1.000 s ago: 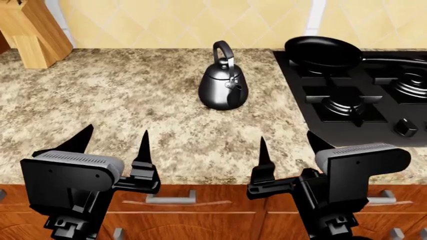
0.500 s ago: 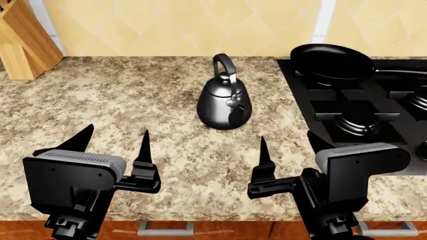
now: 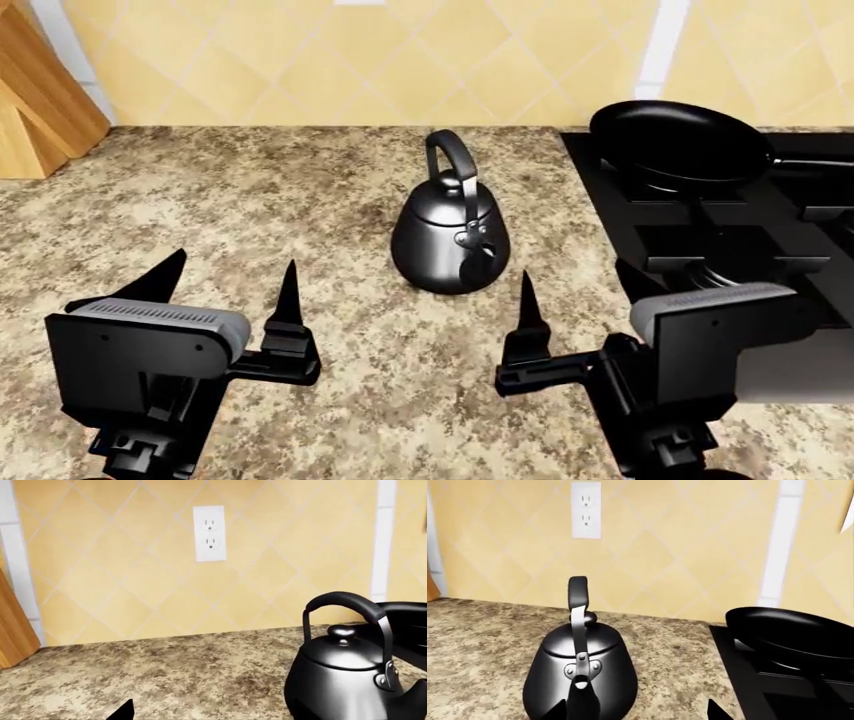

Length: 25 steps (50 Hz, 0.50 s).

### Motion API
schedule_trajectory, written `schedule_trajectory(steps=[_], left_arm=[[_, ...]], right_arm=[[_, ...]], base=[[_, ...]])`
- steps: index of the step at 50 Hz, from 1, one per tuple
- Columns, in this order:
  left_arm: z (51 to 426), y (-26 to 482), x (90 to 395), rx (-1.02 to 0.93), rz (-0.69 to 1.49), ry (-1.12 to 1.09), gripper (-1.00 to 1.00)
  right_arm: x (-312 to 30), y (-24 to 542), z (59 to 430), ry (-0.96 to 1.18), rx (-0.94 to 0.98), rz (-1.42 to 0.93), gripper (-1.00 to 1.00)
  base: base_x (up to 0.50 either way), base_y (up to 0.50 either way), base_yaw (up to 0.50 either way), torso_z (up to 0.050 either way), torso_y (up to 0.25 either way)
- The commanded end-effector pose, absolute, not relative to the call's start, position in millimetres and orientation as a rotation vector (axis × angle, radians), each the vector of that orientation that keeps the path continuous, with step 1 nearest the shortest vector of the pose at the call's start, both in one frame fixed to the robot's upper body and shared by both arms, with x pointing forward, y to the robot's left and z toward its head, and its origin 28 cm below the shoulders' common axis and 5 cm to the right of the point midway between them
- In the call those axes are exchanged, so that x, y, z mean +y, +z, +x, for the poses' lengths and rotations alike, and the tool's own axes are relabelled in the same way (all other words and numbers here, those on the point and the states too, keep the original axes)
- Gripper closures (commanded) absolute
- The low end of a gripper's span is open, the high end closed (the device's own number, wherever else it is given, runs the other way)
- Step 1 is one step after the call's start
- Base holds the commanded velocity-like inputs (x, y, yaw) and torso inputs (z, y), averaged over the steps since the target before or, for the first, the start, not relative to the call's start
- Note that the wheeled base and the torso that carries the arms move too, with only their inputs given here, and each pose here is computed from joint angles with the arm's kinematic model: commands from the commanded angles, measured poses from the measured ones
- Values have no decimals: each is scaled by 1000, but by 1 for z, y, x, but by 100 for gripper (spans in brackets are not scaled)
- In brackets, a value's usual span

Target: Pick the kettle from the counter and place it on a stove burner. Then turn the burner on.

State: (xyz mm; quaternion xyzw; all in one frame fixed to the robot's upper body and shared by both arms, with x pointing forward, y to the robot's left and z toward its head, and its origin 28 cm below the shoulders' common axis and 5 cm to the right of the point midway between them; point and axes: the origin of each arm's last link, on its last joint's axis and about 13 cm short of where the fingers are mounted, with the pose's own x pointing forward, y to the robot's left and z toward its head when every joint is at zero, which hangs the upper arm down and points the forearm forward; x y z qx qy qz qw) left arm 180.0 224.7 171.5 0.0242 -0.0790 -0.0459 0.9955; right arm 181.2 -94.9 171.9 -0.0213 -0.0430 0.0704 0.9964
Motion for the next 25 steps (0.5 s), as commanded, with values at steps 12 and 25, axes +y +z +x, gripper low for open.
schedule_trajectory(steps=[12,25], left_arm=[[182,167,225,-146,39,-98,-100],[182,169,225,-149,41,-105,-100]], right_arm=[[-105,218,219,328,-41,35,-100],[-109,258,258,431,63,5,-100]], base=[[0,0,0,0,0],[0,0,0,0,0]])
